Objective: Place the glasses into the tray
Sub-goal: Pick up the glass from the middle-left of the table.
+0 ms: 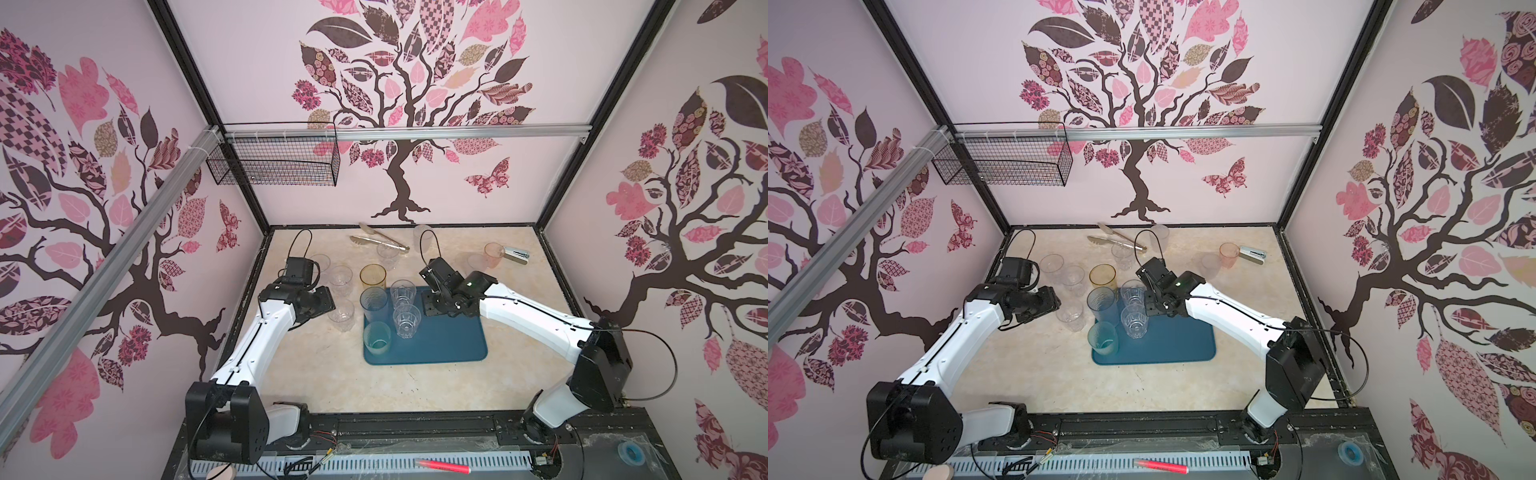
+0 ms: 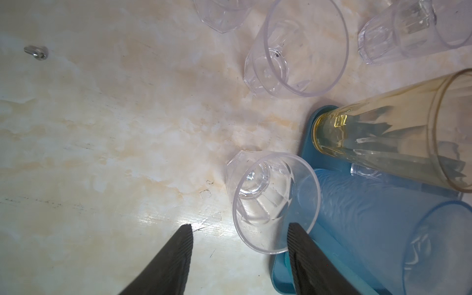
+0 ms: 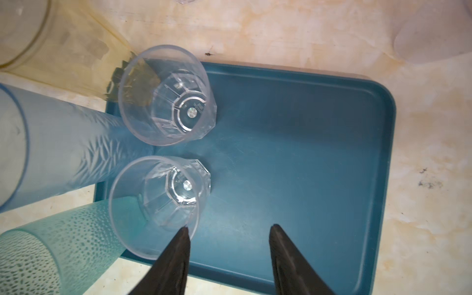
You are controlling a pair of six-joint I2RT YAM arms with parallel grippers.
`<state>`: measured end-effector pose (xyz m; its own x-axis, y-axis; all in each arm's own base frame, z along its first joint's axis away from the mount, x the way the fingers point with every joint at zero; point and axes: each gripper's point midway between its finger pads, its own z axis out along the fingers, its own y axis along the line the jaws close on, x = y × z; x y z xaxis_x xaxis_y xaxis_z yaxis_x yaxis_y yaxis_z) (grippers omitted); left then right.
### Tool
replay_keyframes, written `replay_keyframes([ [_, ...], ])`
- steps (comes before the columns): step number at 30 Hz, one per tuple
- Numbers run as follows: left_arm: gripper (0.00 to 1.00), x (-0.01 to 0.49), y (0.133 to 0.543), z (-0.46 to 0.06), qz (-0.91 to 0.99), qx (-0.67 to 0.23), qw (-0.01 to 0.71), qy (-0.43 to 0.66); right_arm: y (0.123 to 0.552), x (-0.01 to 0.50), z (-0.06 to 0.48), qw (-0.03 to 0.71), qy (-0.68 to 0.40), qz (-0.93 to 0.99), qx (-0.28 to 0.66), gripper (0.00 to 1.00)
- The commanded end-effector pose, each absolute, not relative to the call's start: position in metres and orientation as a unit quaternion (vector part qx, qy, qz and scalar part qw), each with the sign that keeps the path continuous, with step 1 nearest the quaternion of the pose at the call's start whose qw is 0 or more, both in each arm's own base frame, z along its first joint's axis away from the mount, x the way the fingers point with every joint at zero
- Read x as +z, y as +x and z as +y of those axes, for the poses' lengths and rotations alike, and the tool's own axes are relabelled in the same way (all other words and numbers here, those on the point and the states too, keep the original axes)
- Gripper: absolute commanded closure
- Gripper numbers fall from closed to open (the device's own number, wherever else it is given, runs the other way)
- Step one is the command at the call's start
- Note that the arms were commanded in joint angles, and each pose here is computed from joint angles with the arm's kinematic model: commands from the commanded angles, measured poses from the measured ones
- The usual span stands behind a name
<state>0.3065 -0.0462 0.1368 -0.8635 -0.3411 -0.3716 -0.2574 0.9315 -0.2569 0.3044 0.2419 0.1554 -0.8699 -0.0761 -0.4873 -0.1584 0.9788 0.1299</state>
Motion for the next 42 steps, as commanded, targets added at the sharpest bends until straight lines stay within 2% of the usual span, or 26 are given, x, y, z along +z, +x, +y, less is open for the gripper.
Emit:
replay_keyframes([
  [1,0.39,0.125,0.307,-0.049,0.964,-0.089,0.201,-0.147,0.310,0.178,0.231,0.280,-0.042,0.954,0.097,0.46],
  [9,0.46,0.097,0.303,-0.047,0.973,-0.051,0.172,-0.148,0.313,0.172,0.231,0.278,-0.040,0.954,0.102,0.46],
  [18,0.59,0.078,0.309,-0.052,0.976,-0.039,0.158,-0.145,0.313,0.168,0.228,0.281,-0.038,0.954,0.100,0.46],
  [21,0.66,0.070,0.308,-0.048,0.977,-0.027,0.151,-0.147,0.313,0.168,0.228,0.284,-0.038,0.953,0.100,0.46],
  [27,0.88,0.069,0.304,-0.044,0.978,-0.014,0.149,-0.147,0.312,0.167,0.224,0.286,-0.037,0.952,0.097,0.46],
  [32,1.00,0.077,0.297,-0.039,0.978,-0.004,0.148,-0.144,0.312,0.167,0.225,0.288,-0.035,0.952,0.099,0.46],
  [38,1.00,0.117,0.281,-0.028,0.971,0.010,0.177,-0.159,0.315,0.174,0.226,0.295,-0.031,0.949,0.104,0.46],
  [42,1.00,0.164,0.269,-0.019,0.961,0.013,0.221,-0.166,0.318,0.182,0.221,0.307,-0.020,0.946,0.106,0.47],
])
